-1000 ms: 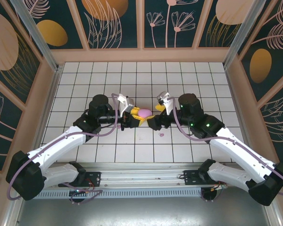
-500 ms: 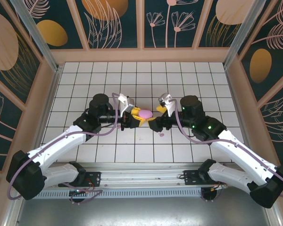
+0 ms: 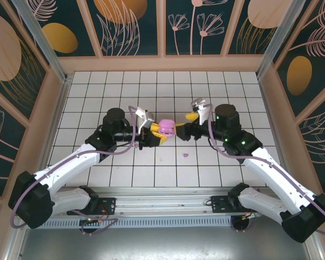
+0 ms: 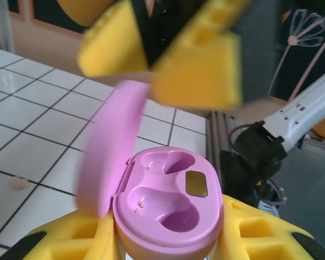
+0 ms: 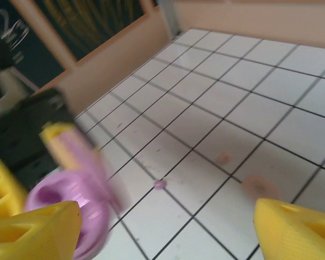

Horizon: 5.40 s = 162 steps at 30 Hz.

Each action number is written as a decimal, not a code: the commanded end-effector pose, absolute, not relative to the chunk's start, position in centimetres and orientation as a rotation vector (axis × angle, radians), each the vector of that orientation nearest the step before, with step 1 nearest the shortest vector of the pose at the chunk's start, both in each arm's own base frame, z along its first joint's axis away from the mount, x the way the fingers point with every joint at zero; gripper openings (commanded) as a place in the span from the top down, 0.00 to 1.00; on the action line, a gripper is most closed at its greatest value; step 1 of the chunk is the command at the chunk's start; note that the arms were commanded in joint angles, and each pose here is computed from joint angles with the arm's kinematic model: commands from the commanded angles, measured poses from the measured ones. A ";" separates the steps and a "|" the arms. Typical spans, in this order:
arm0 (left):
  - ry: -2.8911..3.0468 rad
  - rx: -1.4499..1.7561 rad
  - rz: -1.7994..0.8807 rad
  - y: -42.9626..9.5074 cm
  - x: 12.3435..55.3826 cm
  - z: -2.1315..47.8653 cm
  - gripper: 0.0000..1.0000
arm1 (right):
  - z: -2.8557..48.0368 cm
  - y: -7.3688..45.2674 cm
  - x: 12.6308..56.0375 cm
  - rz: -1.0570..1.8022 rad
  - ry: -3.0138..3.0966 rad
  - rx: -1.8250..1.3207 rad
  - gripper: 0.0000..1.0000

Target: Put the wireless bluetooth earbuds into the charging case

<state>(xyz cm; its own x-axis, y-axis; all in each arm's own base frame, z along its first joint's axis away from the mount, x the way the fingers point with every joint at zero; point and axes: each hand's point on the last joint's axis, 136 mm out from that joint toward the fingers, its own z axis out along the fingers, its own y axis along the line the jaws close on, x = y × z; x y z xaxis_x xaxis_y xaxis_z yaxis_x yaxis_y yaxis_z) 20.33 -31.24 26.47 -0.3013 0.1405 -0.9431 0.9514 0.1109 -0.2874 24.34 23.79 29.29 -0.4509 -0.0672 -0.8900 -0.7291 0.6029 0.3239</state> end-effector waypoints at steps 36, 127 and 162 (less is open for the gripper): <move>1.679 0.899 -1.113 -29.9 23.3 25.1 0.79 | 20.0 18.3 24.3 0.848 2.396 0.143 0.34; 1.726 0.897 -0.989 -27.7 22.4 22.8 0.79 | 1.8 21.3 23.8 0.719 2.752 0.552 0.76; 1.704 0.919 -0.977 -28.2 22.8 21.9 0.79 | 20.2 20.6 25.3 0.623 2.397 0.021 0.93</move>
